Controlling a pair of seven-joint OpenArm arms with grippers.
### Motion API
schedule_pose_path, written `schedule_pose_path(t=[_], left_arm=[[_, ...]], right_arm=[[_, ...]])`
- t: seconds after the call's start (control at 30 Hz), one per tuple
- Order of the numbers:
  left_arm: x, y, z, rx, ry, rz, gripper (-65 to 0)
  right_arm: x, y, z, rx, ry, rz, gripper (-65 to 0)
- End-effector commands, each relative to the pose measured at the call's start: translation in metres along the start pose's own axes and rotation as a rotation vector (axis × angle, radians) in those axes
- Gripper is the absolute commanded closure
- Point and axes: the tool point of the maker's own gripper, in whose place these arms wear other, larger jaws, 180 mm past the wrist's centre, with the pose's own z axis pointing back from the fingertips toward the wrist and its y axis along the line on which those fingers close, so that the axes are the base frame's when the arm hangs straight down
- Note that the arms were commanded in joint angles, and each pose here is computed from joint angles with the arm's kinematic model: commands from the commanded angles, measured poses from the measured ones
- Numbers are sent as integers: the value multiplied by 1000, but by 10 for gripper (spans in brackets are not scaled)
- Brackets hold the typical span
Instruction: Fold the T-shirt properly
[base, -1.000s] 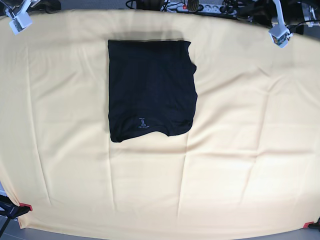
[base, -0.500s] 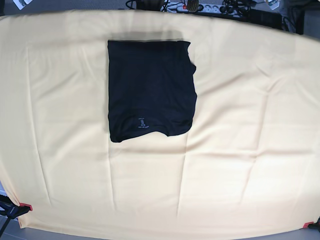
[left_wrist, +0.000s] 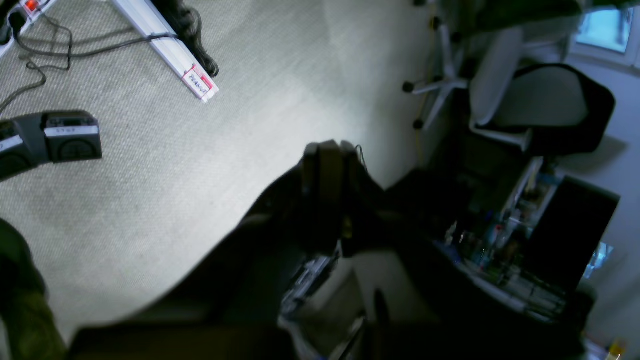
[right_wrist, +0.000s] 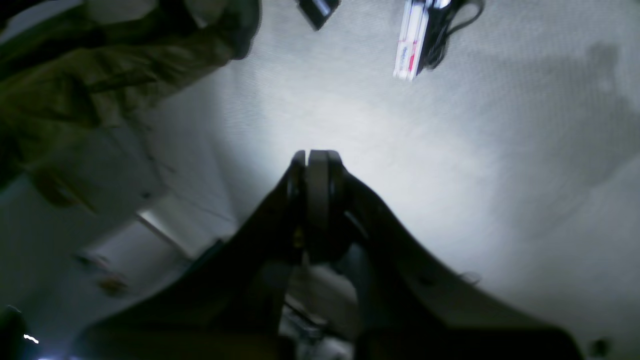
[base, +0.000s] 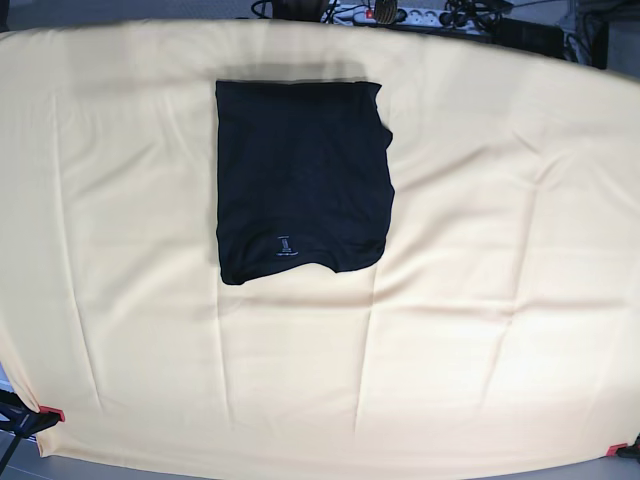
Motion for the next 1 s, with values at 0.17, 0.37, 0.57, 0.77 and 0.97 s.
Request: schedule_pose_path(t=[0.17, 0.37, 0.57, 0.77, 0.97], left_arm=[[-2, 47, -38, 89, -58, 87, 0], [6, 110, -78, 179, -139, 171, 0], [13, 167, -112, 251, -213, 266, 0], [27, 205, -137, 329, -296, 308, 0], [34, 246, -141, 583, -288, 285, 0]], right_arm=[[11, -31, -45, -47, -10, 17, 0], [31, -57, -94, -76, -33, 60, 0], [58, -70, -134, -74, -32, 136, 0], [90, -104, -158, -287, -63, 110, 0], [93, -131, -167, -495, -30, 115, 0]])
